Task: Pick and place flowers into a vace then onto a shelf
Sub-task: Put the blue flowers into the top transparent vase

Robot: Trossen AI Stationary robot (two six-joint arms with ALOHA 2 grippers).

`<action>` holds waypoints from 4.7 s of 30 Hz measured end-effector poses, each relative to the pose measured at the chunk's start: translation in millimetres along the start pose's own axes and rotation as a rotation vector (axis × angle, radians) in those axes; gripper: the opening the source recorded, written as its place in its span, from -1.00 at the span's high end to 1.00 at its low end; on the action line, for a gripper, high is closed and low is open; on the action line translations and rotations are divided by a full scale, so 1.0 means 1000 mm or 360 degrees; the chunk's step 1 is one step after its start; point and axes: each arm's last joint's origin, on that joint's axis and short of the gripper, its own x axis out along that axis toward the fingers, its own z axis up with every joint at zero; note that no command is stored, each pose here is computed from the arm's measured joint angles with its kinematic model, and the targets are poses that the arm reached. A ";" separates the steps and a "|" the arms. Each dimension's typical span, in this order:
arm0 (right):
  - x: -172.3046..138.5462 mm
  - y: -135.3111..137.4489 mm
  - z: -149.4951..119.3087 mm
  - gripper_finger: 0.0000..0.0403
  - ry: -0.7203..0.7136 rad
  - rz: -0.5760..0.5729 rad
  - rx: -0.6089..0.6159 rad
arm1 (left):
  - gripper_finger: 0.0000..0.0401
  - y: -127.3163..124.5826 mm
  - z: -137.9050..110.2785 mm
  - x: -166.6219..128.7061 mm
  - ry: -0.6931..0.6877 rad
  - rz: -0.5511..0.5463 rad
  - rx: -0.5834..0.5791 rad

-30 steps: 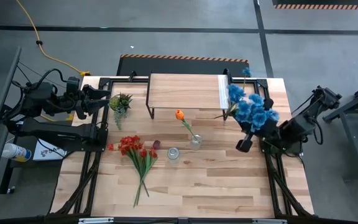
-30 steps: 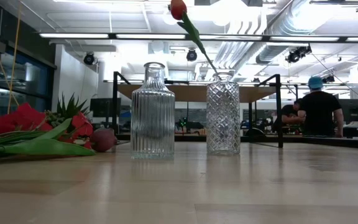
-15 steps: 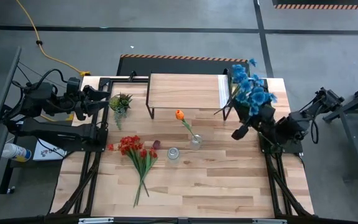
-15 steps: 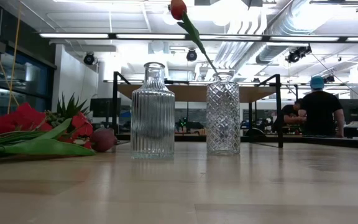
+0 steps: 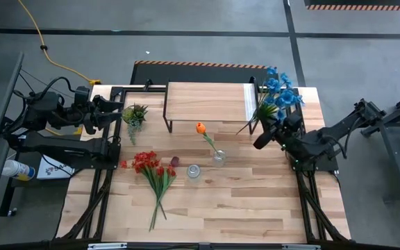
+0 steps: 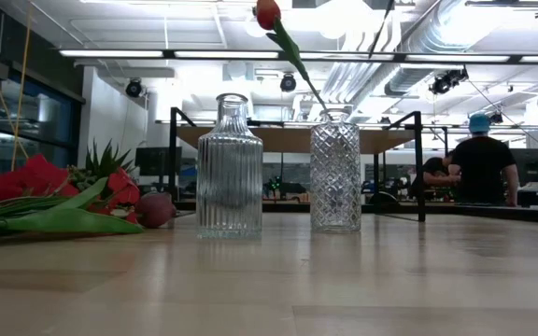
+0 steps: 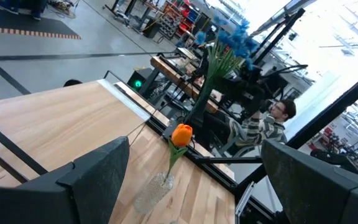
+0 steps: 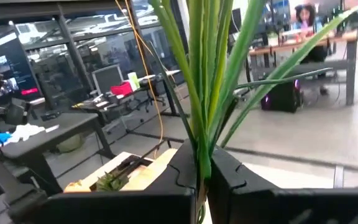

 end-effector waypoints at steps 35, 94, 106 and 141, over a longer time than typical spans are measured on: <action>0.009 0.025 -0.062 0.99 0.0276 0.0144 0.0210 | -0.99 0.000 0.000 0.000 -0.0001 0.0001 0.0000; 0.032 0.044 -0.107 0.99 0.0367 0.0149 -0.0148 | -0.99 0.000 0.000 0.000 -0.0008 0.0011 0.0000; 0.036 0.051 -0.132 0.99 0.0417 0.0151 -0.0236 | -0.99 0.000 0.000 0.000 -0.0008 0.0012 0.0000; 0.038 0.055 -0.151 0.68 0.0489 0.0183 -0.0241 | -0.99 0.000 0.000 0.000 -0.0008 0.0011 0.0012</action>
